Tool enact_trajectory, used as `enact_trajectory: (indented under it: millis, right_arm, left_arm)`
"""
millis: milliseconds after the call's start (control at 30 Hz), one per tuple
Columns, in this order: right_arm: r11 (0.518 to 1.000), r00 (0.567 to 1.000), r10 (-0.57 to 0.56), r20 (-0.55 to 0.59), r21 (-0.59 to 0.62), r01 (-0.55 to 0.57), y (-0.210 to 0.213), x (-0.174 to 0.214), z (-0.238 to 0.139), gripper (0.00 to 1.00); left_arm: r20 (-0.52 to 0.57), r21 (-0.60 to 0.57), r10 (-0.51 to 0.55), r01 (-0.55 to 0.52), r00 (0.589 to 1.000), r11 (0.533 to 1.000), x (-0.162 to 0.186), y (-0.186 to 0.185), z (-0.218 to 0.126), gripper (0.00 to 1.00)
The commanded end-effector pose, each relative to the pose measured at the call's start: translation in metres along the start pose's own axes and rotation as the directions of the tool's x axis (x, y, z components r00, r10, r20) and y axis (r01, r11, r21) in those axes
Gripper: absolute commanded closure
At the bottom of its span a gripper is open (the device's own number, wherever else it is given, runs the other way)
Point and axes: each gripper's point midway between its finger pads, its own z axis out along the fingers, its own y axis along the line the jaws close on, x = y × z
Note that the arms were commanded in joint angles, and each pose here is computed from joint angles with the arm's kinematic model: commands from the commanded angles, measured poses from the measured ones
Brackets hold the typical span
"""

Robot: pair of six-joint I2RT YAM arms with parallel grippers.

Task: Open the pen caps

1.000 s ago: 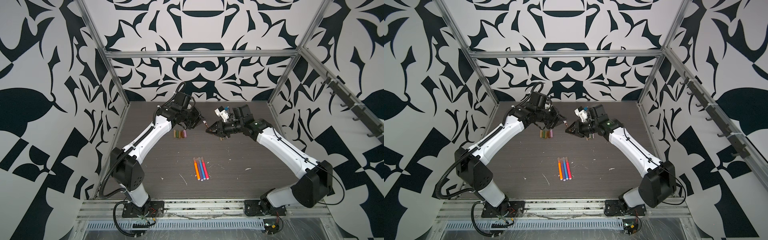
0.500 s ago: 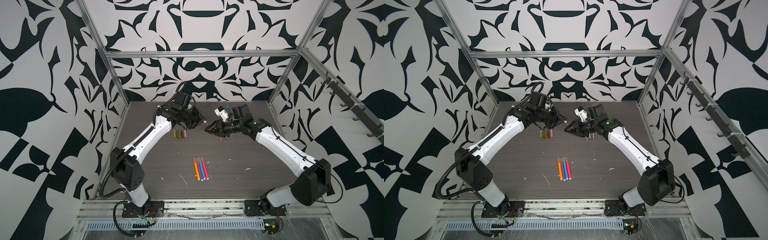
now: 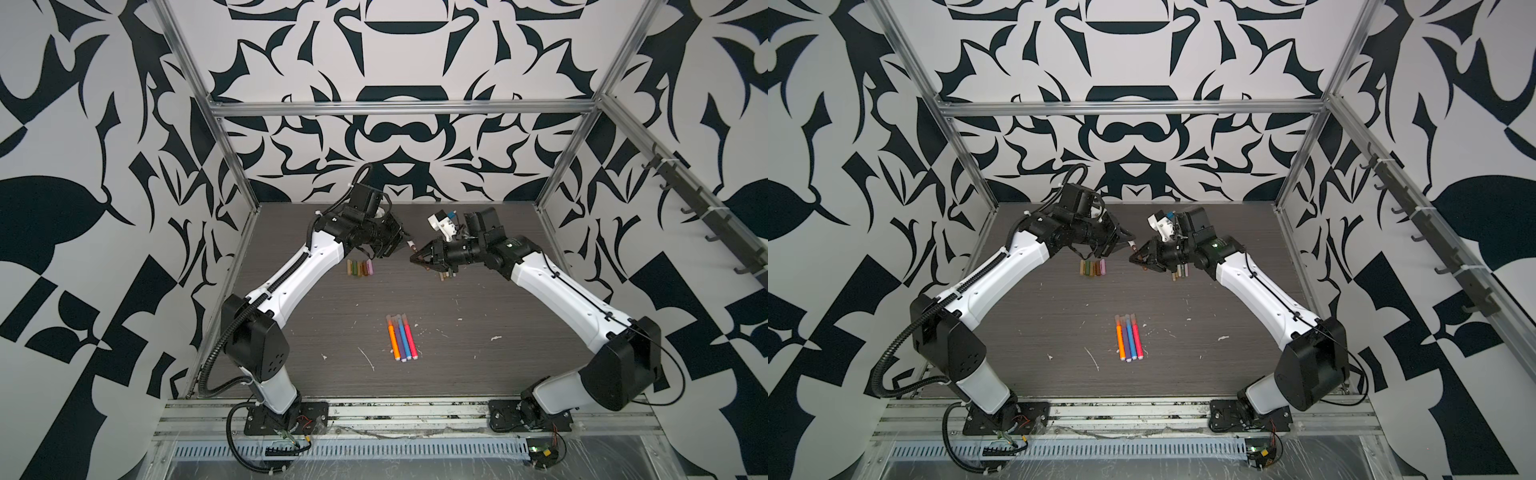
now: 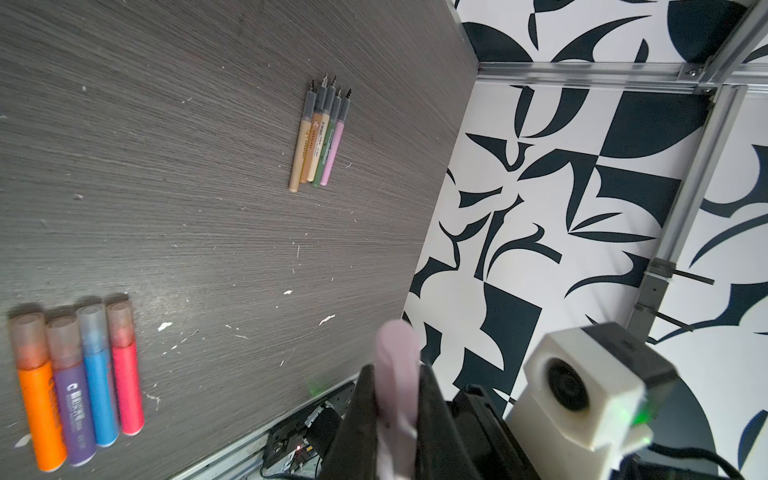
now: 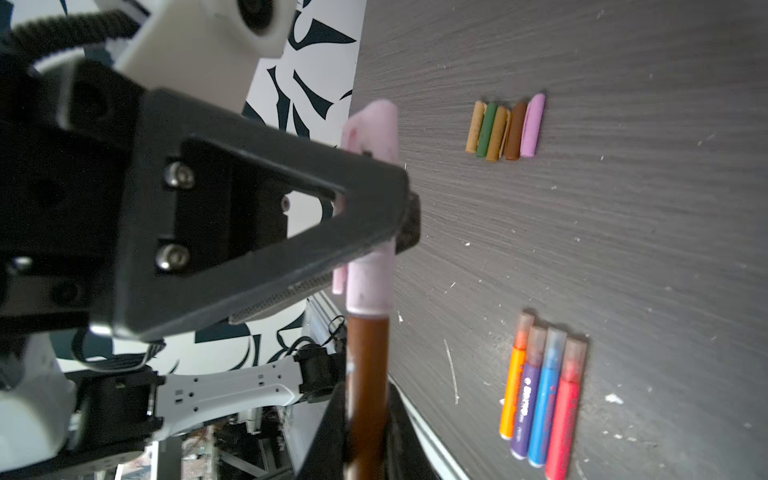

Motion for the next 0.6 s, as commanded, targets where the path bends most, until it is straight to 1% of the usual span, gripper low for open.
enact_trajectory:
  millis: [0,133,200,300,367,467,533,567]
  right_arm:
    - [0.997,0.997,-0.066,0.031,-0.042,0.067,0.021,-0.009,-0.006,1.0]
    - [0.998,0.998,-0.063,0.031,-0.016,0.063,0.016,-0.007,-0.007,1.0]
    - [0.998,0.998,-0.062,0.022,-0.003,0.062,0.013,-0.003,-0.007,1.0]
    - [0.998,0.998,-0.062,0.008,0.021,0.061,0.008,0.008,-0.009,1.0]
    - [0.998,0.998,-0.056,-0.003,0.032,0.056,0.004,0.02,-0.009,1.0]
    - [0.998,0.999,-0.041,-0.01,0.043,0.041,-0.003,0.037,-0.008,1.0]
    - [0.999,1.0,-0.029,-0.012,0.044,0.029,-0.006,0.046,-0.005,1.0]
    - [0.999,1.0,-0.023,-0.008,0.047,0.024,-0.007,0.049,-0.005,1.0]
  left_arm:
    - [-0.014,0.011,0.016,-0.016,1.0,1.0,0.003,-0.003,0.002,1.0]
    - [-0.012,0.02,0.026,-0.026,1.0,0.999,0.001,-0.005,0.001,1.0]
    - [0.009,0.026,0.04,-0.04,0.999,0.999,-0.01,-0.007,-0.003,1.0]
    - [0.07,0.011,0.084,-0.085,0.994,0.996,-0.047,-0.01,-0.012,1.0]
    - [0.121,-0.006,0.114,-0.114,0.986,0.993,-0.085,-0.012,-0.022,1.0]
    - [0.218,-0.044,0.092,-0.084,0.972,0.995,-0.146,-0.001,-0.045,1.0]
    - [0.252,-0.04,0.077,-0.069,0.965,0.997,-0.169,0.003,-0.052,1.0]
    - [0.253,-0.033,0.079,-0.073,0.964,0.997,-0.174,0.001,-0.053,1.0]
